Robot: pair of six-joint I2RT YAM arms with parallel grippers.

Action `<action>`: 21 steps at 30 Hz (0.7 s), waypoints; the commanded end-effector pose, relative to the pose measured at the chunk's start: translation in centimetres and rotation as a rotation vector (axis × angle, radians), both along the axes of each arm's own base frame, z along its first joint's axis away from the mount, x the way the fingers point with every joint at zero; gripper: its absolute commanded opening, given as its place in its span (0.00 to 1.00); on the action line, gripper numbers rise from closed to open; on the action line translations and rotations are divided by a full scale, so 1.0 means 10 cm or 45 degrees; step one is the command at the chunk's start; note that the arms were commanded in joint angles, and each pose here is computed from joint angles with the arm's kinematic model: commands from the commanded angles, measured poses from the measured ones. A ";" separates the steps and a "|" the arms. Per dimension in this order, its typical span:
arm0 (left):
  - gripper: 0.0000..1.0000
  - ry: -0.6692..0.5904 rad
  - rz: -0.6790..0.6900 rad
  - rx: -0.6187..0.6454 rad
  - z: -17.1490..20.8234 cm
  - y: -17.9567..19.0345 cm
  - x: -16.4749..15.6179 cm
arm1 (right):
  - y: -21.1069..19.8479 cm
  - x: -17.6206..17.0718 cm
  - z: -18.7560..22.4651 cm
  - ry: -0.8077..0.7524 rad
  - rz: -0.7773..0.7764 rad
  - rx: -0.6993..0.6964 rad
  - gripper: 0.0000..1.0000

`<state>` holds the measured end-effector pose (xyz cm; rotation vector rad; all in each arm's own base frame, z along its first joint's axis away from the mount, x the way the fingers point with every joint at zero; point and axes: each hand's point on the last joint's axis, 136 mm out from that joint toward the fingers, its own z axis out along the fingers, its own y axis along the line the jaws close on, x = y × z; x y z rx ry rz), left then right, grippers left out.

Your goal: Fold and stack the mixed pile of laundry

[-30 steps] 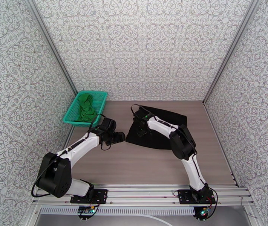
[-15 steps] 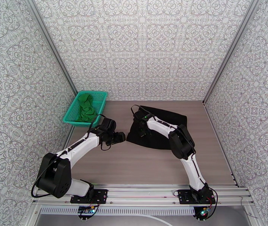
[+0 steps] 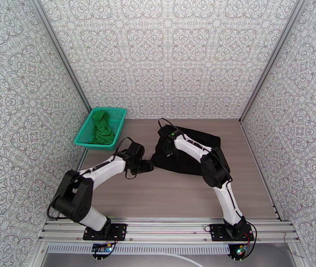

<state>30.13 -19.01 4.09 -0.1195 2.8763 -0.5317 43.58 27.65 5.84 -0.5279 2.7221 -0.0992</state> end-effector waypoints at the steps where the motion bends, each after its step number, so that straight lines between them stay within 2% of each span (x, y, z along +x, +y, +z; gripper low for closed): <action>1: 0.65 -0.036 0.015 -0.054 0.00 -0.19 0.21 | -0.08 0.04 -0.07 0.009 -0.065 -0.030 0.00; 5: 0.56 -0.020 0.079 -0.106 -0.10 -0.28 0.33 | -0.08 0.03 -0.13 0.020 -0.066 -0.029 0.00; 11: 0.55 -0.072 0.142 -0.248 0.04 -0.41 0.41 | -0.07 0.01 -0.18 0.032 -0.067 -0.017 0.00; 17: 0.65 -0.080 0.195 -0.324 0.12 -0.38 0.43 | -0.03 0.01 -0.20 0.040 -0.063 0.011 0.00; 21: 0.65 -0.044 0.238 -0.370 -0.01 -0.36 0.46 | -0.03 0.00 -0.19 0.039 -0.062 0.017 0.00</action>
